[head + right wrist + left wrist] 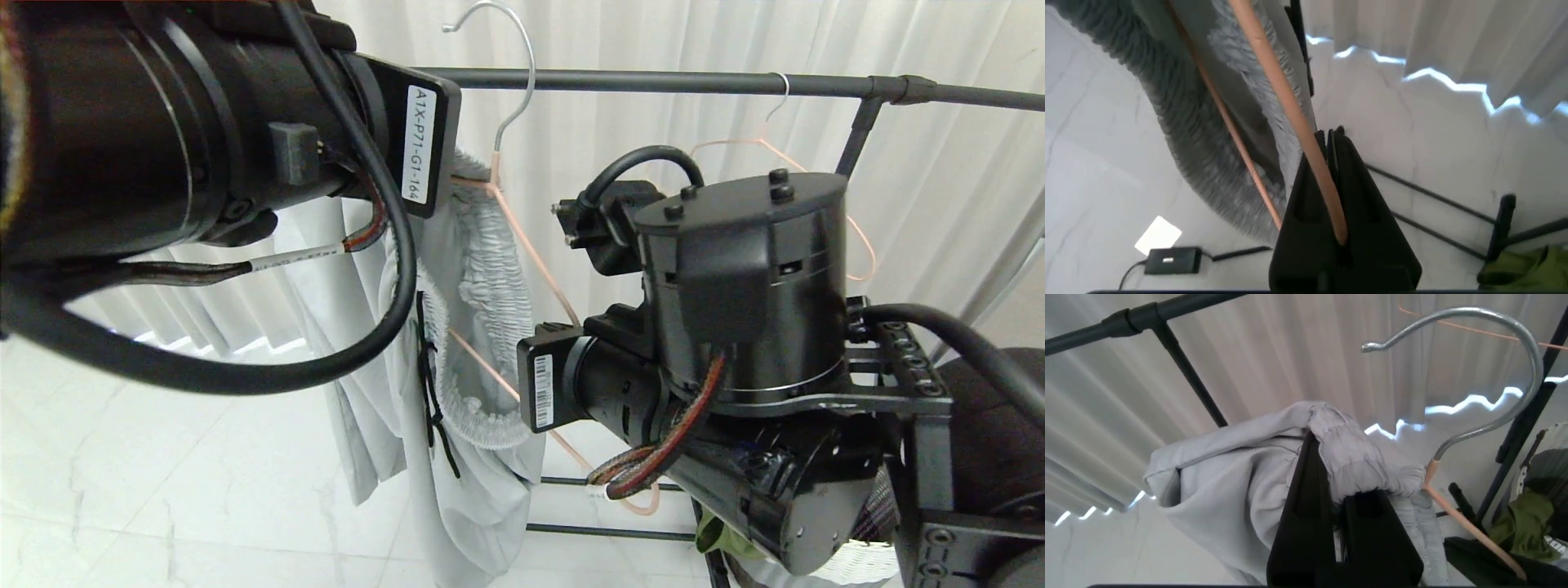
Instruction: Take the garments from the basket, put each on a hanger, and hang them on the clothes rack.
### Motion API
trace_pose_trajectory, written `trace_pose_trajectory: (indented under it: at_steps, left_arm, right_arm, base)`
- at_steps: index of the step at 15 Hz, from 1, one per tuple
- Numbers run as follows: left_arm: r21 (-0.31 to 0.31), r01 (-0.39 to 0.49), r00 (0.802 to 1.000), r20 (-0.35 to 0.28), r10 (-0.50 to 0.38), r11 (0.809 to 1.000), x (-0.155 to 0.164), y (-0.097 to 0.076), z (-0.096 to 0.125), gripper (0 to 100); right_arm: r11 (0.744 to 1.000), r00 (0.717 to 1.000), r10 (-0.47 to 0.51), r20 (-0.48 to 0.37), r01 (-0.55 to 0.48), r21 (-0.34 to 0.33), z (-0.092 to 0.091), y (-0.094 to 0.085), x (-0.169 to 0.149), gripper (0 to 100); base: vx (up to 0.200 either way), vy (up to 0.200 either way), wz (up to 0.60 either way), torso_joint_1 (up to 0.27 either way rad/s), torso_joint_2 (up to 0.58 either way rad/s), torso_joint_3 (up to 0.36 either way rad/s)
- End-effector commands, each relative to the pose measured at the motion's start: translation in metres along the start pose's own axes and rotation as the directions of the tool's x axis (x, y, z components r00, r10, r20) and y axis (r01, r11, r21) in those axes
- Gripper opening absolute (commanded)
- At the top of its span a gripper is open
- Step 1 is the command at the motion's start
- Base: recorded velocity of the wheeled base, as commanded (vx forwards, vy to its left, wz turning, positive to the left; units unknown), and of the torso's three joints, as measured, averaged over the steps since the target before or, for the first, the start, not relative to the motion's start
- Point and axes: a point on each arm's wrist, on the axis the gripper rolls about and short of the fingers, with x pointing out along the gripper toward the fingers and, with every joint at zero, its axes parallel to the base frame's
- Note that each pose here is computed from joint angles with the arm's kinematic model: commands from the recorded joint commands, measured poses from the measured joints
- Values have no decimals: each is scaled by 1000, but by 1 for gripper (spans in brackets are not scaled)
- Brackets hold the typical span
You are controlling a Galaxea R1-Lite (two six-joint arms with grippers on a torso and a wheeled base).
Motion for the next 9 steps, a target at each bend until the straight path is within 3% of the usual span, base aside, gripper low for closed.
trace_pose_trajectory:
  at_steps: [1, 4, 9]
  left_arm:
    - [-4, -1, 1000, 2, 1, 1000, -7, 6, -3, 0]
    - [-9, -3, 1000, 6, 3, 1000, -9, 9, -3, 0]
    - [-6, -6, 1000, 9, 6, 1000, -15, 14, -4, 0]
  right_arm:
    - [1000, 999, 10, 43, -9, -27, 2, -4, -6, 0]
    - [997, 992, 33, 123, -23, -80, 5, -6, -10, 0]
    - [998, 980, 44, 192, -34, -56, 17, -7, -17, 0]
  base:
    - [0, 0, 0, 0, 0, 0]
    - [0, 0, 0, 0, 0, 0]
    - [0, 0, 0, 0, 0, 0]
